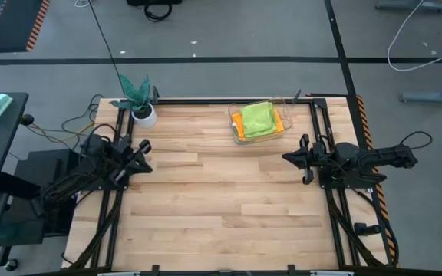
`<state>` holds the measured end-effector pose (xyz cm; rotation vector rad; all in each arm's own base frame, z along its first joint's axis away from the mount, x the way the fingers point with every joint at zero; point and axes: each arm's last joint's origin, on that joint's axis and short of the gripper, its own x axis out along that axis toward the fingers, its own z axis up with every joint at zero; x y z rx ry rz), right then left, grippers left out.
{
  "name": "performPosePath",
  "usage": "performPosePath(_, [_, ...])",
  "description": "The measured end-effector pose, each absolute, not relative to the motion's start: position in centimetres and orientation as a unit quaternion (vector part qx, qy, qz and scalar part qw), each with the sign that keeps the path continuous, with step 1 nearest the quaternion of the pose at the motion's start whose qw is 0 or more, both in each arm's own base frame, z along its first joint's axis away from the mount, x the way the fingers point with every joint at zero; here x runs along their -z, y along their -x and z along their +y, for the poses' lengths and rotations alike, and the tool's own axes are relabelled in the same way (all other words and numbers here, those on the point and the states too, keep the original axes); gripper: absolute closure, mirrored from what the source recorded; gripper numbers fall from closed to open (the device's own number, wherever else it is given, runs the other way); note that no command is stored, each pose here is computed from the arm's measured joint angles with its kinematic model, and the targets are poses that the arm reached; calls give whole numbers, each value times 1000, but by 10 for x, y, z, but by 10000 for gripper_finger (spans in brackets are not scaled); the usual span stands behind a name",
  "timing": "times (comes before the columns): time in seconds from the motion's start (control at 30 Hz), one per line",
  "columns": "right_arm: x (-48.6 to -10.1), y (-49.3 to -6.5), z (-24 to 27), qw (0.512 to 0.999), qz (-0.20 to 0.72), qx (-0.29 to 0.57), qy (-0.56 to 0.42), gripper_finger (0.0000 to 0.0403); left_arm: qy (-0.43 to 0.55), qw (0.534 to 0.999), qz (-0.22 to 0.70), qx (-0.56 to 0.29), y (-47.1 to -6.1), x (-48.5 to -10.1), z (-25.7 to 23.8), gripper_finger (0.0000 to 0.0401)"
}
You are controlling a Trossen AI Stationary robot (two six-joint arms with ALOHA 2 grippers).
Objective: Fold microfiber towels
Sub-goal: Return to Home Position
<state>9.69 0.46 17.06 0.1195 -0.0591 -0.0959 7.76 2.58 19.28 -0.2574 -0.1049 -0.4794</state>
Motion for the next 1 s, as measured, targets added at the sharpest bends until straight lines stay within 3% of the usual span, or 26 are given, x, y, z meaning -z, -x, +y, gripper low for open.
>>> performPosePath(0.23, [-171, -97, 5, 997, -30, 48, -60, 387, 128, 964, -38, 231, -79, -188, 27, 374])
performPosePath(0.6, [-171, -97, 5, 997, -30, 48, -60, 387, -84, 969, -87, 215, -79, -188, 27, 361])
performPosePath(0.77, [-171, -97, 5, 997, -30, 48, -60, 387, -28, 980, -79, 183, -80, -187, 29, 364])
performPosePath(1.0, [-171, -97, 5, 997, -30, 48, -60, 387, 48, 993, -107, 2, -82, -189, 40, 373])
